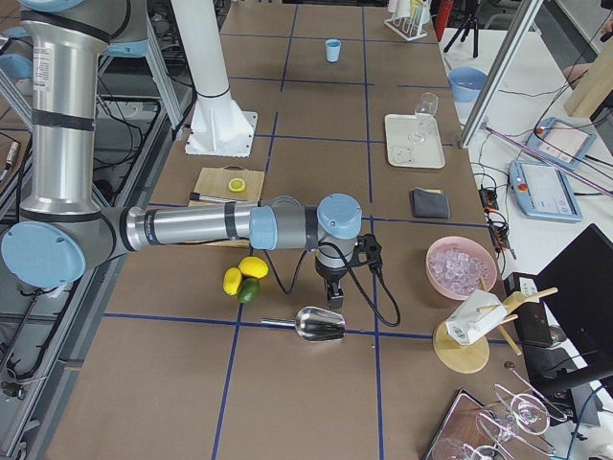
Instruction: Pour ice into bowl
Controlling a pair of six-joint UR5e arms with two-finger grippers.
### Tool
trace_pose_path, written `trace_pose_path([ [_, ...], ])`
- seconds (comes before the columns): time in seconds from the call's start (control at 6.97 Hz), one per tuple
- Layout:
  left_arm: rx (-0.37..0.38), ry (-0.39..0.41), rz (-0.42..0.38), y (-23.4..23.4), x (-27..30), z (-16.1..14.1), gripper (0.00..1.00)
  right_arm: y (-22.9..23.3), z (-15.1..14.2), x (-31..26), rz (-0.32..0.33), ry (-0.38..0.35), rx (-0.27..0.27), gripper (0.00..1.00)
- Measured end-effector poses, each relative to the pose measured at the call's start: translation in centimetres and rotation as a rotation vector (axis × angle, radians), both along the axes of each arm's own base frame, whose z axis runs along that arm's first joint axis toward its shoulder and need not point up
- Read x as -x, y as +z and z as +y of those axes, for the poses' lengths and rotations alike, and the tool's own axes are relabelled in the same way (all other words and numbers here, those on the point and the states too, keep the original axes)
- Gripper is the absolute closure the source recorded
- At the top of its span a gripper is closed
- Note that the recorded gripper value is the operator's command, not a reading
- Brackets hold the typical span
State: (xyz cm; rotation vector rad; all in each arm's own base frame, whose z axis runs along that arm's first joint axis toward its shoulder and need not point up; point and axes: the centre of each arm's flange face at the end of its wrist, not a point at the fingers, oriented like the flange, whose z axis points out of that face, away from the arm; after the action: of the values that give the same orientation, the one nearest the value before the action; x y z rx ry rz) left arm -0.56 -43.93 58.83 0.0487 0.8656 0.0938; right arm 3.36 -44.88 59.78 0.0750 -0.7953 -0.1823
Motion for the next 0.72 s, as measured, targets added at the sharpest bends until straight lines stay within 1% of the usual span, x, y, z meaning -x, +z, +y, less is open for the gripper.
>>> trace_pose_path([
  [0.14, 0.022, 0.016, 0.001, -0.1, -1.3, 0.0, 0.00, -0.2, -0.2, 0.1, 0.002, 0.005, 0.002, 0.00],
  [0.29, 0.023, 0.022, 0.002, -0.3, -1.9, -0.1, 0.00, -0.2, -0.2, 0.2, 0.004, 0.006, 0.002, 0.00],
  [0.57, -0.024, 0.020, 0.009, -1.4, -1.8, -0.2, 0.00, -0.3, -0.3, 0.4, 0.005, 0.003, 0.001, 0.00],
  [0.72, -0.031, 0.017, 0.009, -1.4, -1.7, -0.2, 0.00, -0.3, -0.3, 0.6, 0.005, -0.001, 0.000, 0.00],
])
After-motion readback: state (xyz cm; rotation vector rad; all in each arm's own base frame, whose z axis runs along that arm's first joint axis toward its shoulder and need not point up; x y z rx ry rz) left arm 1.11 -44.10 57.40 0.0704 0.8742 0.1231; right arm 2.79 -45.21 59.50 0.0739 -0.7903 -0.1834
